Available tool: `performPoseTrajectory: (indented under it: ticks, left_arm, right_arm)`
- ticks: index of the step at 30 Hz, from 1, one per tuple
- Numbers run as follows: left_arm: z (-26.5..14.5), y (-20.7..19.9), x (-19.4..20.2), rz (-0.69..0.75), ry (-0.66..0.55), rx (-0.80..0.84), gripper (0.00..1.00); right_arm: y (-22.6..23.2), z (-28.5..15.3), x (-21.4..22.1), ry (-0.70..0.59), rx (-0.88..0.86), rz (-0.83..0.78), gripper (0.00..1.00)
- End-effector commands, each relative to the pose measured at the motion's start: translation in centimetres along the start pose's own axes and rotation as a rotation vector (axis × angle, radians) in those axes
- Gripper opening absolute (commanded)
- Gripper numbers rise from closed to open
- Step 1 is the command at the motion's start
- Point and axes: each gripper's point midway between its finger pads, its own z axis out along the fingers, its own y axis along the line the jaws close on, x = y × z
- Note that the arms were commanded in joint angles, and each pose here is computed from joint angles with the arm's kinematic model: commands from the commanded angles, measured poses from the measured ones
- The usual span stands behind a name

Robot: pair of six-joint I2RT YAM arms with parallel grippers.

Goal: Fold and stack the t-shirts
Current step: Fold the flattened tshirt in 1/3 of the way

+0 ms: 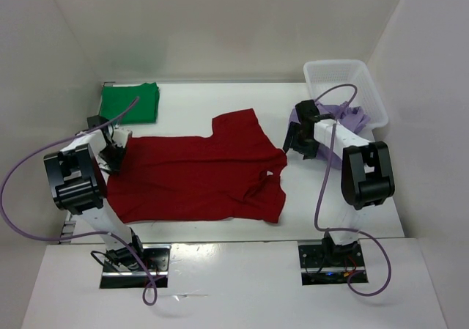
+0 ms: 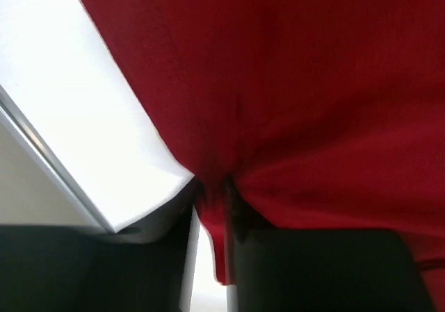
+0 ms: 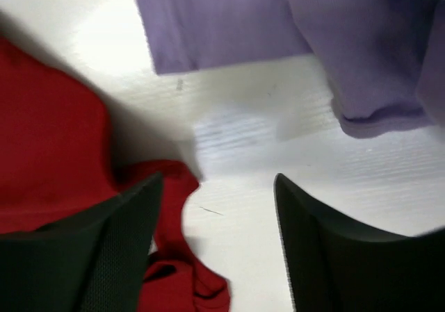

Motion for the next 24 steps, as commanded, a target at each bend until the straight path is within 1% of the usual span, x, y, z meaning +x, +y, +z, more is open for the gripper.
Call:
performPoseTrajectory:
  ticks: [1, 3, 4, 5, 6, 7, 8, 9, 10, 11, 12, 13, 14, 15, 16, 17, 19, 22, 24]
  left_arm:
    - [-1.1, -0.3, 1.4, -0.004, 0.062, 0.047, 0.44]
    - [-2.4, -0.1, 0.3, -0.014, 0.009, 0.041, 0.50]
    - [-2.9, 0.1, -0.3, -0.015, -0.017, 0.035, 0.58]
    - [-3.8, 0.4, -1.1, -0.015, -0.053, 0.024, 0.61]
    - [-4.1, 0.5, -1.2, -0.015, -0.061, 0.019, 0.63]
    - [-4.4, 0.9, -1.7, -0.015, -0.074, 0.011, 0.65]
    - [-5.0, 0.7, -1.4, -0.015, -0.063, 0.018, 0.66]
    - [-5.3, 0.8, -1.2, 0.005, -0.050, 0.014, 0.66]
    - [-6.4, 0.9, -1.2, 0.018, -0.065, 0.003, 0.66]
    - [-6.8, 0.9, -0.5, 0.040, -0.052, -0.003, 0.66]
    - [-7.3, 0.4, 0.4, 0.066, -0.033, 0.009, 0.66]
    - [-7.9, 0.2, 1.7, 0.124, -0.017, -0.002, 0.66]
    - [-8.1, -0.4, 3.0, 0.159, 0.020, 0.012, 0.68]
    - [-8.0, -0.6, 4.1, 0.189, 0.049, 0.013, 0.68]
    - [-7.4, -0.9, 6.3, 0.233, 0.118, 0.007, 0.69]
    - [-7.3, -1.0, 7.3, 0.249, 0.147, 0.001, 0.69]
    - [-6.7, -1.9, 9.6, 0.269, 0.208, 0.031, 0.69]
    - [-6.2, -2.1, 10.0, 0.247, 0.205, 0.037, 0.69]
    - [-5.4, -2.3, 10.0, 0.220, 0.207, 0.035, 0.69]
  right_arm:
    - [1.5, -3.8, -2.9, -0.108, -0.037, -0.051, 0.76]
    - [2.2, -6.1, -2.9, -0.153, -0.050, -0.061, 0.77]
    - [2.0, -8.3, -2.4, -0.182, -0.064, -0.054, 0.79]
    - [2.3, -9.3, -1.5, -0.180, -0.076, -0.051, 0.79]
    - [2.6, -10.0, -0.4, -0.164, -0.096, 0.003, 0.79]
    - [2.0, -10.7, 2.1, -0.123, -0.107, 0.022, 0.79]
    - [2.8, -11.2, 4.4, -0.084, -0.134, 0.016, 0.79]
    - [3.3, -11.6, 6.3, -0.046, -0.144, 0.078, 0.79]
    - [2.7, -11.8, 9.1, -0.003, -0.132, 0.087, 0.79]
    - [3.1, -12.1, 10.9, 0.029, -0.140, 0.102, 0.78]
    - [4.4, -12.8, 13.9, 0.085, -0.179, 0.069, 0.77]
    - [4.4, -12.9, 16.2, 0.133, -0.188, 0.133, 0.75]
    - [4.5, -13.1, 17.9, 0.173, -0.187, 0.146, 0.74]
    - [4.3, -13.0, 21.0, 0.247, -0.187, 0.122, 0.74]
    - [4.5, -13.6, 22.0, 0.271, -0.202, 0.174, 0.74]
    - [3.9, -13.4, 23.9, 0.312, -0.193, 0.164, 0.74]
    - [3.8, -14.1, 24.3, 0.319, -0.224, 0.221, 0.74]
    - [3.1, -14.1, 24.6, 0.303, -0.250, 0.267, 0.74]
    - [2.8, -12.8, 25.5, 0.324, -0.253, 0.278, 0.74]
